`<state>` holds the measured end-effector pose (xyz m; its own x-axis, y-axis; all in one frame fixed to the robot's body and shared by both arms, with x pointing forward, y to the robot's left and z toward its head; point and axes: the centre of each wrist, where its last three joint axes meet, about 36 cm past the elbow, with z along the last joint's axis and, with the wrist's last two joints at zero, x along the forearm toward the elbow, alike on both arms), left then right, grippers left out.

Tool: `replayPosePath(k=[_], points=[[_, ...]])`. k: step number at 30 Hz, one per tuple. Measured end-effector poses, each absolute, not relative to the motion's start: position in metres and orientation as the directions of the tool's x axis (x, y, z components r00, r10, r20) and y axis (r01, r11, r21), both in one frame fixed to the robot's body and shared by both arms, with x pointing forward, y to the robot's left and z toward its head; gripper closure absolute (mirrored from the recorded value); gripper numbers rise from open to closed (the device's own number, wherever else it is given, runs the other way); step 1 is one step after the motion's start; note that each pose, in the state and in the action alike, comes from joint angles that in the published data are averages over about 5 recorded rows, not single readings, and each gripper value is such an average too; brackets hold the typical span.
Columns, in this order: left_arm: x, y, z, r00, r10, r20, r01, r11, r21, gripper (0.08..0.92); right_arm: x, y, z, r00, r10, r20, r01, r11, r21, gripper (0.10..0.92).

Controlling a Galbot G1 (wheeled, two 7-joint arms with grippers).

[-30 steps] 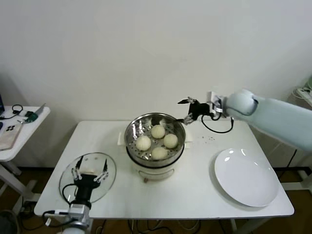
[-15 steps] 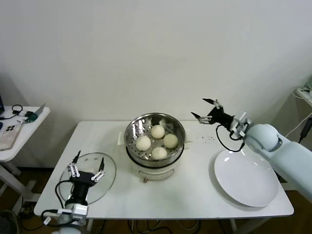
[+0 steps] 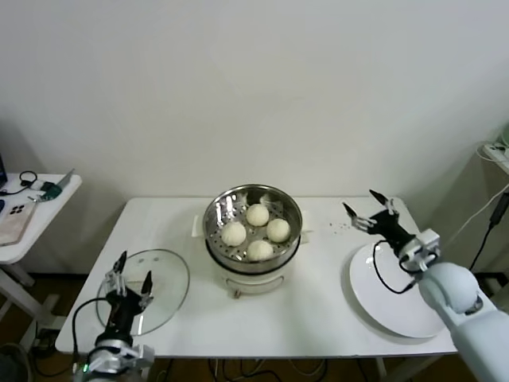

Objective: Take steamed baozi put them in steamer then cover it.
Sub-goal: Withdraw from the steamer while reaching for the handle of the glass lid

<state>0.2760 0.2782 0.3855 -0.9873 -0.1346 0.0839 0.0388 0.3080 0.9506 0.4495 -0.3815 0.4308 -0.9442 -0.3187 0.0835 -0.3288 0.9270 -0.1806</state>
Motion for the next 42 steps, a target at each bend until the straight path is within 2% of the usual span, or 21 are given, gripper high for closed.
replayPosePath(k=[7,12,19,27,42], points=[[0.28,0.284,0.366,-0.98,-0.172,0.104,0.084,0.119,0.989,0.177,0.416,-0.388,0.401,-0.963,-0.251,0.096,-0.262,0.956,-0.128,0.2],[0.285,0.287,0.347,-0.973,-0.189,0.129,0.124,0.042,0.991,0.177,0.401,-0.392,0.388,-0.971,-0.214,0.103,-0.225,0.968,-0.115,0.2],[0.292,0.291,0.321,-0.964,-0.208,0.166,0.171,-0.01,0.985,0.177,0.388,-0.395,0.373,-0.978,-0.174,0.118,-0.187,0.976,-0.115,0.2],[0.308,0.3,0.295,-0.959,-0.217,0.184,0.2,-0.053,0.978,0.177,0.378,-0.399,0.362,-0.981,-0.148,0.129,-0.164,0.979,-0.123,0.2],[0.347,0.315,0.274,-0.962,-0.22,0.161,0.187,-0.101,0.977,0.177,0.363,-0.402,0.341,-0.979,-0.139,0.152,-0.161,0.977,-0.143,0.2]])
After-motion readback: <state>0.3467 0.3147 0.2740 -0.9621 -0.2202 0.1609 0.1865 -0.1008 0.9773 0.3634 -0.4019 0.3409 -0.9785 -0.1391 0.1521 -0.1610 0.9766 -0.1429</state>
